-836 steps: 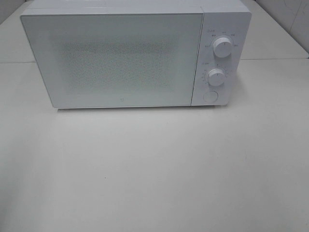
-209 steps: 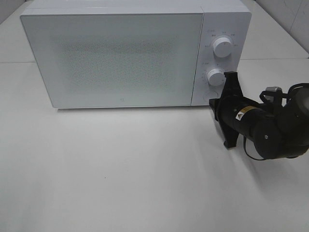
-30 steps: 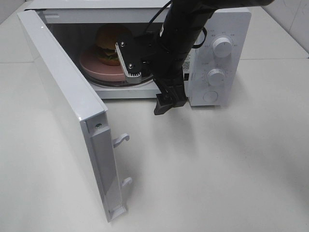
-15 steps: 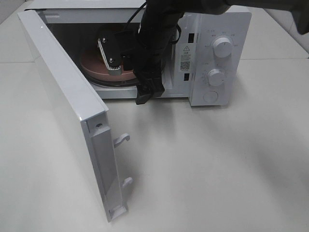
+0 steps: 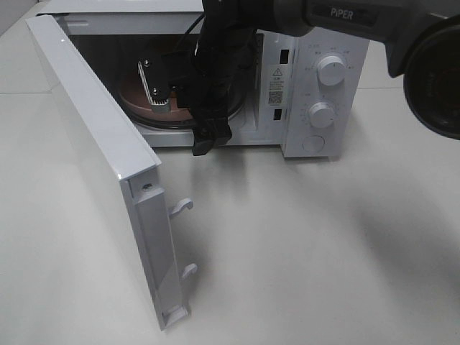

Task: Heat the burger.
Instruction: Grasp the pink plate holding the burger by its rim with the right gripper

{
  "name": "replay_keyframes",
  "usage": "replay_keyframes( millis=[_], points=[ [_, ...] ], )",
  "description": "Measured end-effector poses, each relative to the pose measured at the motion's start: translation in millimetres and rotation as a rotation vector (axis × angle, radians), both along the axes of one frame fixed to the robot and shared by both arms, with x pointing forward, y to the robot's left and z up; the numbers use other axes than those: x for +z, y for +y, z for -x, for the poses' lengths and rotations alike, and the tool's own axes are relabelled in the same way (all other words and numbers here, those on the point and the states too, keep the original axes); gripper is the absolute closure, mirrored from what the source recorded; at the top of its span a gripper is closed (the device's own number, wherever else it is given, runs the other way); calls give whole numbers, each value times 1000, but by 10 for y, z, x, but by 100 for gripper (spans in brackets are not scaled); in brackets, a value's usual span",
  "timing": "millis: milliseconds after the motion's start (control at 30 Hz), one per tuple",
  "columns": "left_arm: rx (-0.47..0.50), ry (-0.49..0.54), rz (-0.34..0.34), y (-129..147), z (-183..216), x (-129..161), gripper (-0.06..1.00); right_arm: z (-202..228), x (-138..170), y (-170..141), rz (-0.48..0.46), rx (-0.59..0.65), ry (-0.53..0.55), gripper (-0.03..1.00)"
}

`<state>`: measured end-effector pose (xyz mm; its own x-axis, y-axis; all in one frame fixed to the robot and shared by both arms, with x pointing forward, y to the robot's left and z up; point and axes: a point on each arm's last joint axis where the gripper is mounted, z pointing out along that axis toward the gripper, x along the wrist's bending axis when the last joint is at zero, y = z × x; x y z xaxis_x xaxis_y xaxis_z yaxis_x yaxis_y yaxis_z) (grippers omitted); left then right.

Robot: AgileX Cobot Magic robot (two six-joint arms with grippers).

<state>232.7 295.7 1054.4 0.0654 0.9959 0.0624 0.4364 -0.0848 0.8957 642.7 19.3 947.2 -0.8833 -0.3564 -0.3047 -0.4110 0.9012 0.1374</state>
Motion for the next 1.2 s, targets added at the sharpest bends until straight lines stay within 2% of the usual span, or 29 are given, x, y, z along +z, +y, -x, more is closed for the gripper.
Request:
replay_keyframes(
  millis=[433,933,1200],
  points=[
    [0,0,0,0,0,0,-5,-67,4,57,-48,-15,-44,9],
    [0,-1,0,0,0,1,-5,-190,19,-28,-70,-108,-87,12],
    [0,-1,0,0,0,1,-5,-275,-101,32,-95,-125,-109,15]
  ],
)
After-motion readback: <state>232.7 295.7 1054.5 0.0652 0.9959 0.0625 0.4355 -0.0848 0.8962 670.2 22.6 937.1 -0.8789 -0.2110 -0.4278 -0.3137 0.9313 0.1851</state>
